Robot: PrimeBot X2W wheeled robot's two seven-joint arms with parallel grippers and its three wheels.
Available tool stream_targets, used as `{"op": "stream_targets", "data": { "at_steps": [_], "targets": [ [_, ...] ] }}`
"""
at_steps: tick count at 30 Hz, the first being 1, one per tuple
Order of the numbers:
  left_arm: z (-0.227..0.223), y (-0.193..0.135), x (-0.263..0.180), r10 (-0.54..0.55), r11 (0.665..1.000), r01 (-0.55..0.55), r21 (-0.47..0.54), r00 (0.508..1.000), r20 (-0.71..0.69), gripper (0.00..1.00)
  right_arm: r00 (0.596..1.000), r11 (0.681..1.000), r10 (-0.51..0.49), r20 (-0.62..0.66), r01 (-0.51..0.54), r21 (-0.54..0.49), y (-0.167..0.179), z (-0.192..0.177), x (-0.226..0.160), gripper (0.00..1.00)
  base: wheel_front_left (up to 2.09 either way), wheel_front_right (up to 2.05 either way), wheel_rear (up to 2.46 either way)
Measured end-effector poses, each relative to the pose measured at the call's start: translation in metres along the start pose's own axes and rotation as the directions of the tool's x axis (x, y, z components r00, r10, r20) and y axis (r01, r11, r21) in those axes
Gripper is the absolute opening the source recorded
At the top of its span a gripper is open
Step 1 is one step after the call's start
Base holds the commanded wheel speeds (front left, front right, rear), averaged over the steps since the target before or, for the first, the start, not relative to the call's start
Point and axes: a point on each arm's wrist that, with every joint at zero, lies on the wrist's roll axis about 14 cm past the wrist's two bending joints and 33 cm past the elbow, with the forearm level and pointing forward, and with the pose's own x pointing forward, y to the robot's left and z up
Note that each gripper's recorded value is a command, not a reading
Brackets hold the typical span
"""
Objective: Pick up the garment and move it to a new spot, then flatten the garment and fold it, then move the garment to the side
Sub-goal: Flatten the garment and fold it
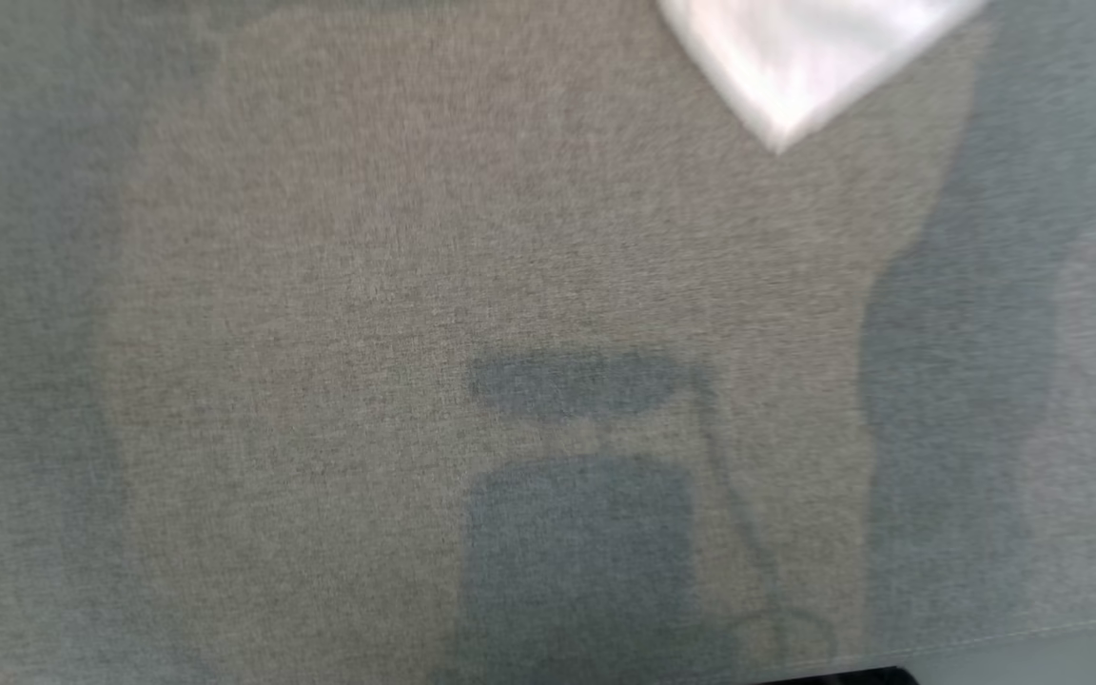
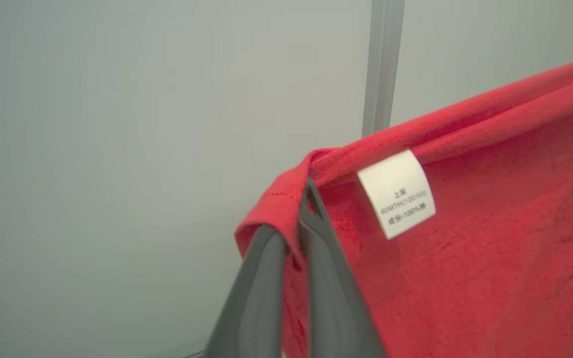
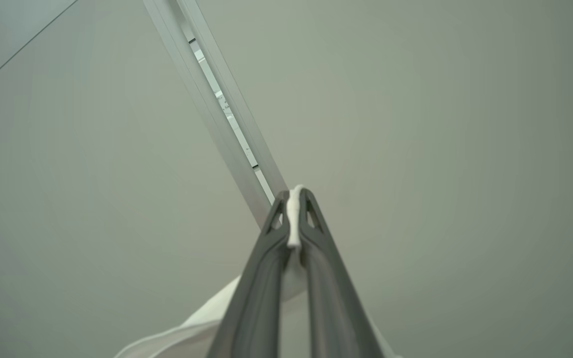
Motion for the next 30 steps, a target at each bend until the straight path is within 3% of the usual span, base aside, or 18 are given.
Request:
{"op": "stream_targets", "data": {
  "at_steps": [2,6,9,13,17,22,24,30],
  "targets": [
    [-0.022,0.019,0.019,0.04,0.997,-0.038,0.066,0.998,-0.039,0.0,1.0,1.0,-0.011,0.024,0.011,0.027,-0.003,-0.013,0.019,0.0,0.0,0.0,0.0],
    [-0.027,0.033,0.05,0.058,0.982,-0.075,0.176,0.993,0.102,0.0,1.0,1.0,-0.016,0.009,0.016,0.015,-0.004,-0.063,0.046,0.0,0.0,0.0,0.0],
    [-0.044,0.022,0.067,0.025,0.992,-0.047,0.115,0.983,0.184,0.0,1.0,1.0,-0.015,0.015,0.014,0.023,-0.004,-0.091,0.058,0.0,0.0,0.0,0.0],
    [-0.075,0.044,0.074,0.055,0.988,-0.084,0.128,0.975,0.213,0.0,1.0,0.998,-0.013,-0.026,0.015,0.069,-0.012,-0.143,0.064,0.0,0.0,0.0,0.0],
    [-0.189,0.042,0.058,0.064,0.996,-0.065,0.069,0.998,0.007,0.0,0.973,0.993,-0.048,-0.224,0.072,0.098,-0.039,-0.253,0.024,0.0,0.0,0.0,0.0],
    [-0.278,0.028,0.007,0.047,0.999,-0.049,-0.006,0.98,-0.193,0.0,0.936,0.981,-0.07,-0.344,0.128,0.147,-0.057,-0.315,-0.037,0.0,0.0,0.0,0.0],
    [-0.291,0.028,-0.014,0.051,0.998,-0.059,-0.028,0.971,-0.233,0.0,0.92,0.97,-0.086,-0.382,0.165,0.178,-0.066,-0.326,-0.066,0.0,0.0,0.0,0.0],
    [-0.275,0.006,-0.066,0.056,0.979,-0.097,-0.18,0.973,-0.222,0.0,0.908,0.961,-0.121,-0.401,0.209,0.182,-0.094,-0.284,-0.141,0.0,0.0,0.0,0.0]
  ]
}}
